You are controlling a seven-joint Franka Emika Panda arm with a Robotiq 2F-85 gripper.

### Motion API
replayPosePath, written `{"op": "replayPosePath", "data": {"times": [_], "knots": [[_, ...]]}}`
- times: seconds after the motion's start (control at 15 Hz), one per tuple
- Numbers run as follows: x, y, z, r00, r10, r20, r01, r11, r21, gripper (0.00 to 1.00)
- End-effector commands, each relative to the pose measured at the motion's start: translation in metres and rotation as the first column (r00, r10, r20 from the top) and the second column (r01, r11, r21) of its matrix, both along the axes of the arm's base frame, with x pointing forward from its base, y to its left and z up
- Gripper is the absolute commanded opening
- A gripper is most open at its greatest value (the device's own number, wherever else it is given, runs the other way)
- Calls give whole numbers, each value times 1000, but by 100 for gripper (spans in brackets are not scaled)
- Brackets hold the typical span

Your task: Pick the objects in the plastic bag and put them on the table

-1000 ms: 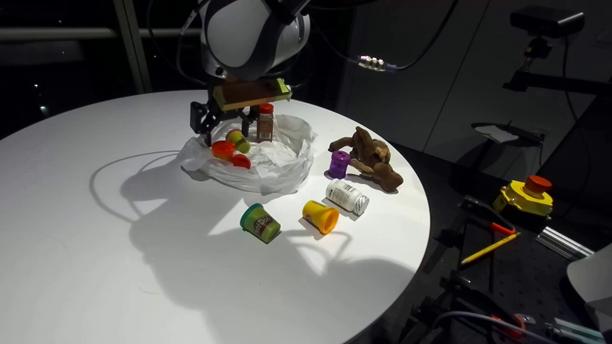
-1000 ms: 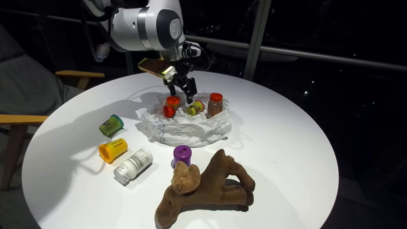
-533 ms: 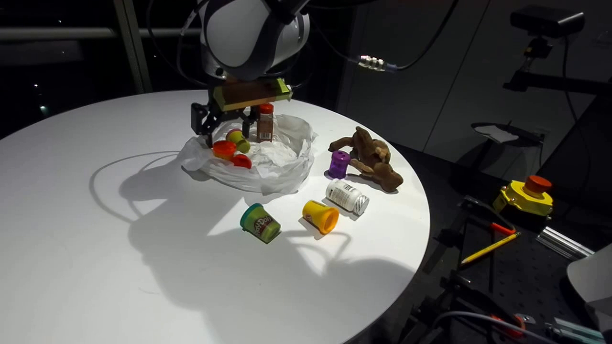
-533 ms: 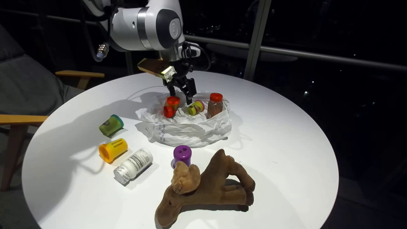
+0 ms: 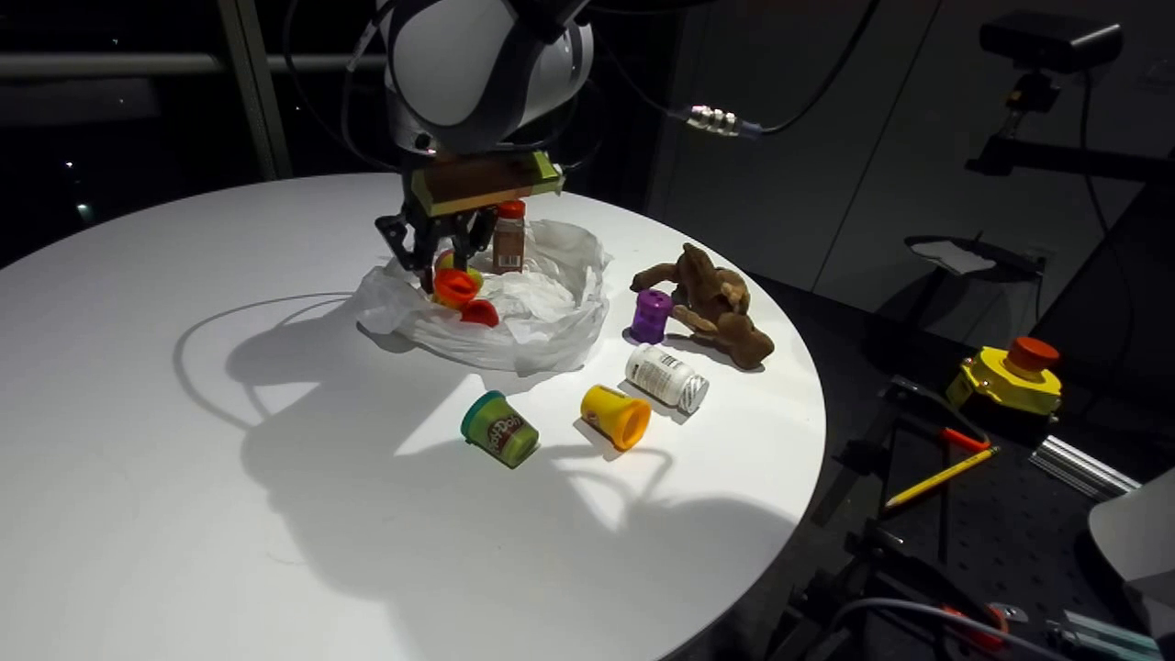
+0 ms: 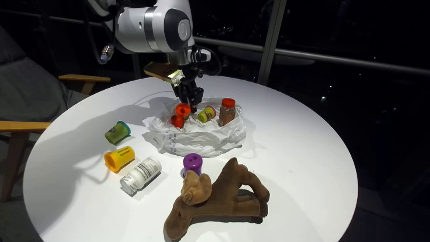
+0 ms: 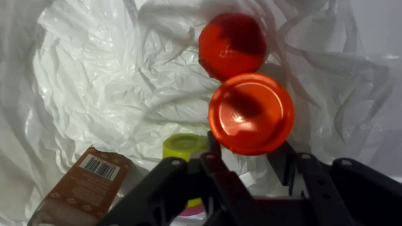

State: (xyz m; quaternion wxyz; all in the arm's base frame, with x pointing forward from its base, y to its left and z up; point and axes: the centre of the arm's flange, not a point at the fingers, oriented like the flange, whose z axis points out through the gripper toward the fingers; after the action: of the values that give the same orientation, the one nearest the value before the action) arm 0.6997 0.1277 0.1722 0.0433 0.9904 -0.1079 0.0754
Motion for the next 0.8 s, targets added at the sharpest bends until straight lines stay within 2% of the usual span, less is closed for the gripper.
{"op": "replayPosePath", "data": {"times": [0.0, 0.07, 0.13, 0.2, 0.27, 0.6, 0.73], "knots": [[-2, 3, 14, 999, -18, -28, 18, 999, 31, 14], [-4, -6, -14, 999, -35, -28, 36, 999, 14, 39], [-3, -7, -16, 999, -42, -31, 42, 999, 2, 51], [-4, -8, -19, 999, -42, -32, 43, 999, 4, 51], [-4, -9, -21, 999, -44, -24, 44, 999, 5, 56], [-4, -15, -33, 998, -65, -18, 64, 998, -13, 94], [-5, -15, -33, 998, -67, -16, 67, 998, -10, 100]]}}
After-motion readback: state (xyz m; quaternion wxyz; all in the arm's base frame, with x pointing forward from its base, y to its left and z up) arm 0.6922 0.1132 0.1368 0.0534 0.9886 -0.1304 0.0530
